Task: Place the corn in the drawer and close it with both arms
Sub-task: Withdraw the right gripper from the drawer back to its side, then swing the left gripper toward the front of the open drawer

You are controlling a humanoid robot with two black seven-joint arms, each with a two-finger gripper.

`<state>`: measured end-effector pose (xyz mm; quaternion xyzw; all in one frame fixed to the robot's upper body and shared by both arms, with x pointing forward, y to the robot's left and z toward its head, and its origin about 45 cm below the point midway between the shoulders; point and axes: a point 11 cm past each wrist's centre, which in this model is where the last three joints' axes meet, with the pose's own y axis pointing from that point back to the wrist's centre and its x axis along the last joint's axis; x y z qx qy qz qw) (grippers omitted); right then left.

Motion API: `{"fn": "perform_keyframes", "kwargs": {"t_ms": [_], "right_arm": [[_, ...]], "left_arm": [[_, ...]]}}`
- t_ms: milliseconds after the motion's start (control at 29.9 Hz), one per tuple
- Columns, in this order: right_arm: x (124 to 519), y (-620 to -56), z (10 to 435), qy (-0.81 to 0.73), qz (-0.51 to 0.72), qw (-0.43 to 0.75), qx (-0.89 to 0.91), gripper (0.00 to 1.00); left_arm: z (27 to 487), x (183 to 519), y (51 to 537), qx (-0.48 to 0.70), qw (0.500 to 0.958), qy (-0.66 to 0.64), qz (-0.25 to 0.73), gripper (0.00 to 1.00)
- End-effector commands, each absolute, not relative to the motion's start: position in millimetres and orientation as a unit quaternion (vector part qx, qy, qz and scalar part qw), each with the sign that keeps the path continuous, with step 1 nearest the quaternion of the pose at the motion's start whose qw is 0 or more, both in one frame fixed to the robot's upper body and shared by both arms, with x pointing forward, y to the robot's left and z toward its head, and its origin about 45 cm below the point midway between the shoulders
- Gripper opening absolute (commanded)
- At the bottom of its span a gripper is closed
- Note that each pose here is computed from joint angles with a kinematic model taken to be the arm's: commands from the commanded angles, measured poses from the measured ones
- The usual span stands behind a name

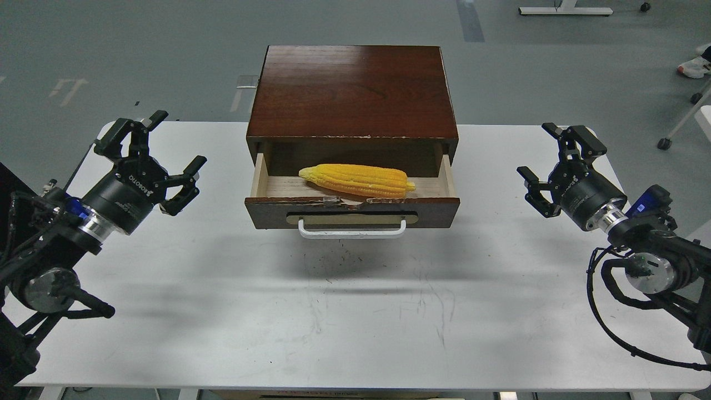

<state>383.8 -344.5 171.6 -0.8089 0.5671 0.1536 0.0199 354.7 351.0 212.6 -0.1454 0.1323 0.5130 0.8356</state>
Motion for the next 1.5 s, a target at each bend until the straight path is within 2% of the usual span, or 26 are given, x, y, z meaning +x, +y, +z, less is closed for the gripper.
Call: {"fn": "perform_keyframes", "kwargs": {"t_ms": [0, 134, 301, 401, 602, 702, 802, 835, 936, 969, 1003, 1036, 1103, 1470], "right_arm": [[382.6, -345.1, 170.1, 0.566, 0.156, 0.020, -0.809, 0.98], [381.7, -346.8, 169.7, 0.566, 0.156, 0.018, -0.809, 0.98], [381.7, -344.5, 169.0, 0.564, 0.157, 0.019, -0.811, 0.98], [380.7, -343.3, 166.5, 0.563, 0.158, 0.014, -0.811, 0.98], [379.1, -344.1, 164.6, 0.562, 0.158, 0.008, -0.812, 0.98], [378.7, -346.9, 165.2, 0.563, 0.156, 0.006, -0.811, 0.98], [377.4, -348.3, 164.0, 0.564, 0.156, 0.003, -0.811, 0.98], [375.9, -348.5, 162.1, 0.563, 0.157, 0.000, -0.811, 0.98], [373.5, -347.7, 158.6, 0.563, 0.160, -0.002, -0.811, 0.98], [373.0, -347.7, 158.0, 0.562, 0.160, -0.003, -0.811, 0.98], [372.5, -347.1, 157.2, 0.562, 0.161, -0.004, -0.812, 0.98], [370.8, -347.4, 155.0, 0.561, 0.162, -0.006, -0.811, 0.98], [369.2, -347.4, 153.3, 0.561, 0.164, -0.007, -0.811, 0.98], [368.9, -345.9, 152.0, 0.561, 0.166, -0.006, -0.811, 0.98]], "left_arm": [[214.1, 355.2, 351.6, -0.145, 0.836, 0.130, 0.513, 1.00], [232.3, 359.3, 355.0, -0.126, 0.850, 0.095, 0.503, 1.00], [281.9, 364.5, 334.5, -0.074, 0.896, -0.033, 0.437, 1.00], [314.3, 355.8, 295.5, -0.023, 0.925, -0.142, 0.351, 0.98], [324.6, 332.5, 243.9, 0.025, 0.937, -0.245, 0.249, 0.93], [322.5, 323.3, 223.6, 0.035, 0.936, -0.276, 0.216, 0.87], [310.4, 309.9, 198.9, 0.067, 0.930, -0.323, 0.166, 0.68], [300.2, 304.8, 189.8, 0.081, 0.928, -0.332, 0.146, 0.56], [281.0, 295.4, 171.8, 0.100, 0.927, -0.345, 0.111, 0.48], [273.6, 291.2, 165.6, 0.106, 0.926, -0.348, 0.098, 0.38], [270.8, 289.3, 163.2, 0.107, 0.927, -0.348, 0.092, 0.33], [266.0, 286.2, 159.6, 0.110, 0.927, -0.349, 0.084, 0.18], [262.0, 283.6, 156.4, 0.111, 0.928, -0.346, 0.078, 0.00], [214.9, 262.5, 148.9, 0.141, 0.947, -0.285, 0.049, 0.00]]}}
